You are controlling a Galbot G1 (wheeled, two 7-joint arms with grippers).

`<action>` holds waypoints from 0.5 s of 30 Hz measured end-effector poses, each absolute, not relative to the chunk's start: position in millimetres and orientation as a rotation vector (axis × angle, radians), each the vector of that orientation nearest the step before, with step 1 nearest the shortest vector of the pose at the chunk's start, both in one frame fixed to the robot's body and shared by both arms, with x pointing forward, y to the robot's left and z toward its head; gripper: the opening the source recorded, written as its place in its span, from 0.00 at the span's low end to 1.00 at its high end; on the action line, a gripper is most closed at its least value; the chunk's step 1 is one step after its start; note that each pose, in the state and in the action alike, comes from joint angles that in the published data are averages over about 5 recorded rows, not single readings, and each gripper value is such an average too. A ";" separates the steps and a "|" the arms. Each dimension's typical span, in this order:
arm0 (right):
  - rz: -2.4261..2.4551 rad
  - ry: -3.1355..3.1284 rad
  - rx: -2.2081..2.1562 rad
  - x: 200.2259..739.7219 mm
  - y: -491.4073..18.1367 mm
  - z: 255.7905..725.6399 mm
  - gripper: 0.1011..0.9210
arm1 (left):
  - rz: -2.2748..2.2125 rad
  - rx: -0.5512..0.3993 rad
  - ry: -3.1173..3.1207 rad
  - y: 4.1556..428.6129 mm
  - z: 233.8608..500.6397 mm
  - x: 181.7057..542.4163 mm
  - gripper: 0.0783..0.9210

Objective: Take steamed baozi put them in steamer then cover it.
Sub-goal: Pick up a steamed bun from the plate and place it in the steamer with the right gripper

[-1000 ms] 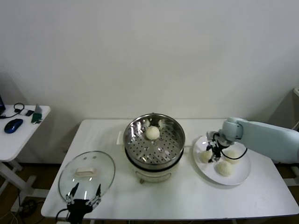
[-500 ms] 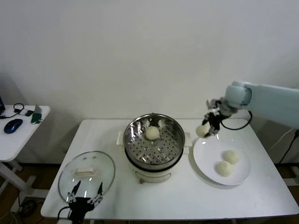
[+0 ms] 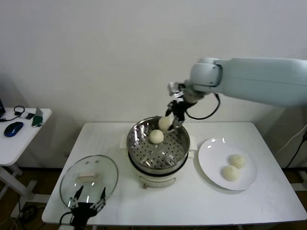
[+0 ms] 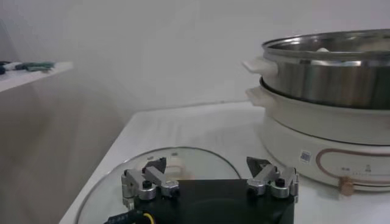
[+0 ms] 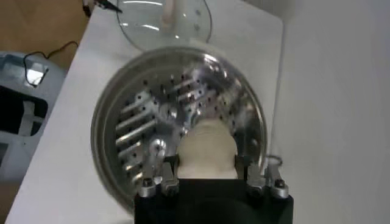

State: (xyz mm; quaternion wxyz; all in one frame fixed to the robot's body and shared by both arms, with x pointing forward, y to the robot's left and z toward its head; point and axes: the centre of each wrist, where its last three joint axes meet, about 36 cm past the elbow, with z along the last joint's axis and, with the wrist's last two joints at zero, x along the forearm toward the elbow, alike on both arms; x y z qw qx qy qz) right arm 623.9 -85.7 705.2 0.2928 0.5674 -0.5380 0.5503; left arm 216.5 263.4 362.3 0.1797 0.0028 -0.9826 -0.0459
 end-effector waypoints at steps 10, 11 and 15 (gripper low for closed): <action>1.529 -1.337 1.508 622.4 -25.5 647.4 0.63 | -0.116 0.016 -2.783 261.2 362.9 216.2 0.88; 1.532 -1.334 1.506 622.6 -21.8 642.0 0.63 | -0.116 0.016 -2.783 261.2 362.9 216.1 0.88; 1.538 -1.329 1.498 624.6 -10.5 623.5 0.63 | -0.115 0.018 -2.783 261.3 362.2 215.1 0.88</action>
